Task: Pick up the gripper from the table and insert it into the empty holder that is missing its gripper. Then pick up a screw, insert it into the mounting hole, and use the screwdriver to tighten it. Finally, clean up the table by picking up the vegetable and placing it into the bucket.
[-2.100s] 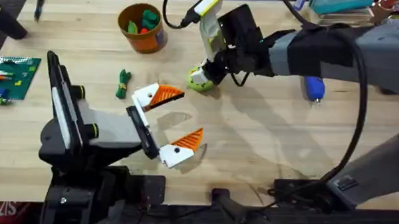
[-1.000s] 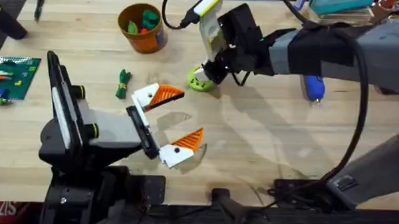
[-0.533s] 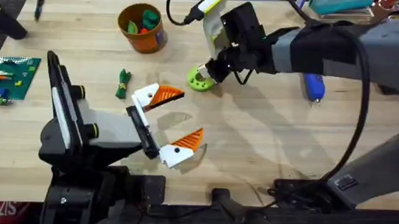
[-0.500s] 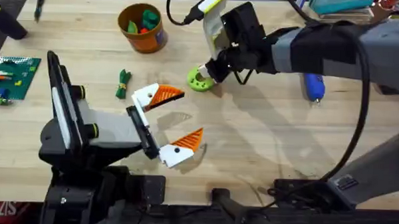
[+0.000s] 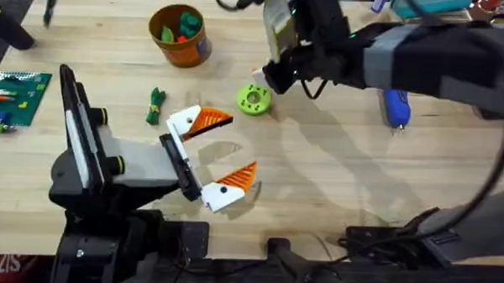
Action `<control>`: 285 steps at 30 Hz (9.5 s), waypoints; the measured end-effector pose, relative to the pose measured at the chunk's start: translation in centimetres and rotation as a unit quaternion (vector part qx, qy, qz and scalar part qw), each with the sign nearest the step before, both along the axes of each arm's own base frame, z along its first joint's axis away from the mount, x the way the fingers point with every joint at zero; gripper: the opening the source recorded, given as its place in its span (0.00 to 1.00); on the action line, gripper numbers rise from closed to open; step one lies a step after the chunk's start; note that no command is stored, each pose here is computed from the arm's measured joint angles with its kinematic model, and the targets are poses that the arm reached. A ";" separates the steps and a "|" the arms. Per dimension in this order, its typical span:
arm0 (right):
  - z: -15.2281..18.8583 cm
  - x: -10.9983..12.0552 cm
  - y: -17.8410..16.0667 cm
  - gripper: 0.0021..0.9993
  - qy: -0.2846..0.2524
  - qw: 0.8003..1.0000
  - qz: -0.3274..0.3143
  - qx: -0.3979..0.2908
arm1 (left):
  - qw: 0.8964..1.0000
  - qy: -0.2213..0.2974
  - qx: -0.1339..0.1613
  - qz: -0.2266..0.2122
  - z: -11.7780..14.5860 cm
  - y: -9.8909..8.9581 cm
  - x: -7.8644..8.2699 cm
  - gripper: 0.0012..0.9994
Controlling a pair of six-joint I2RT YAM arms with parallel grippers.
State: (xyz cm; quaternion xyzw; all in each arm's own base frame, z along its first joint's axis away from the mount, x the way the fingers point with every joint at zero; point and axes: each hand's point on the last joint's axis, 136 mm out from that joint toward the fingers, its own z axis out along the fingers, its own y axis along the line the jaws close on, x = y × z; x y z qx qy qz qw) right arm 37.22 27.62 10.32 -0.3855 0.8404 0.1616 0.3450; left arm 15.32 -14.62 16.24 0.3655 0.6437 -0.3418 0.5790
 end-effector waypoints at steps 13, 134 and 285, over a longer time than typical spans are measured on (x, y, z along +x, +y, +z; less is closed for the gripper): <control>8.2 -4.1 1.3 0.00 0.005 1.000 0.028 0.005 | 1.000 0.000 0.000 0.000 0.0 0.0 0.0 0.99; 14.1 -17.2 10.7 0.00 0.022 0.983 0.182 -0.007 | 1.000 0.000 0.000 0.000 0.0 0.0 0.0 0.99; 12.4 -18.6 11.9 0.00 0.033 0.983 0.180 -0.029 | 1.000 0.003 -0.001 0.003 0.0 0.0 0.1 0.99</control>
